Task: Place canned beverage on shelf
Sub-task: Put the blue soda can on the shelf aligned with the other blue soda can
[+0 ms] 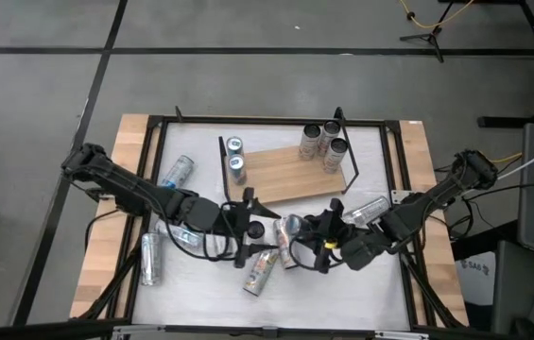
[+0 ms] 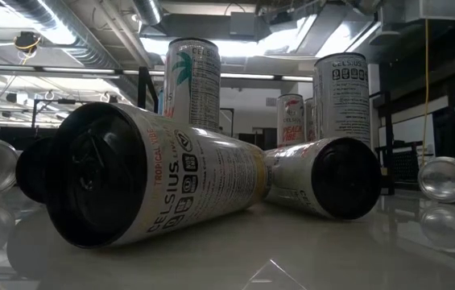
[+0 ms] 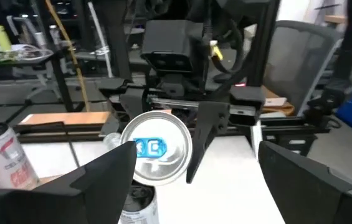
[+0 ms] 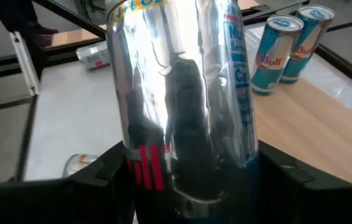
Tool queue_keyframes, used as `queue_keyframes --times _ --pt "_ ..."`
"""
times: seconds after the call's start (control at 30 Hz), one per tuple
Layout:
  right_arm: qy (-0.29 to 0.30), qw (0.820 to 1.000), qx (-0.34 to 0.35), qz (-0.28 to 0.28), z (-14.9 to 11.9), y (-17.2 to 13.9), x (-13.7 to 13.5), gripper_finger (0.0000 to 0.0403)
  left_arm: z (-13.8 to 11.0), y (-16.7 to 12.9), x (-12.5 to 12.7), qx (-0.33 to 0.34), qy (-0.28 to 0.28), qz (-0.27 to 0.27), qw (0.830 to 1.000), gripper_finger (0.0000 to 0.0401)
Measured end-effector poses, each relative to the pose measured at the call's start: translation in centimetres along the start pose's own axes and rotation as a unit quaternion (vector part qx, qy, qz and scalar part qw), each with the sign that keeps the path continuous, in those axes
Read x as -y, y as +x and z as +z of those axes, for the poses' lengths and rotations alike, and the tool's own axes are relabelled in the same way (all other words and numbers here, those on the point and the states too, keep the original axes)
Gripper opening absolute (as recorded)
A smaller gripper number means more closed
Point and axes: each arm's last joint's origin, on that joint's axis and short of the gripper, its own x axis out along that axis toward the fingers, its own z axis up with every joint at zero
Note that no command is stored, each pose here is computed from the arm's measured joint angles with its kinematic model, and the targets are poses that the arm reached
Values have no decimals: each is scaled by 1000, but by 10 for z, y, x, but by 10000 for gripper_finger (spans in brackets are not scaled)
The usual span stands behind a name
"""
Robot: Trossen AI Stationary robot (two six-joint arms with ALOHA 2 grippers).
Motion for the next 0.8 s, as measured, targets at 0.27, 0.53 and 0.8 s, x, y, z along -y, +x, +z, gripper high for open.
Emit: queue_keyframes --times 0.27,0.53,0.8 --pt "-32 999 -7 -3 -4 9 -3 229 -9 15 -4 4 -2 51 999 330" --pt "-46 999 -5 -9 -5 12 -4 229 -13 19 -7 -4 -1 49 999 330" --pt "-36 999 14 -2 -1 12 -7 229 -13 19 -7 -6 0 48 999 330"
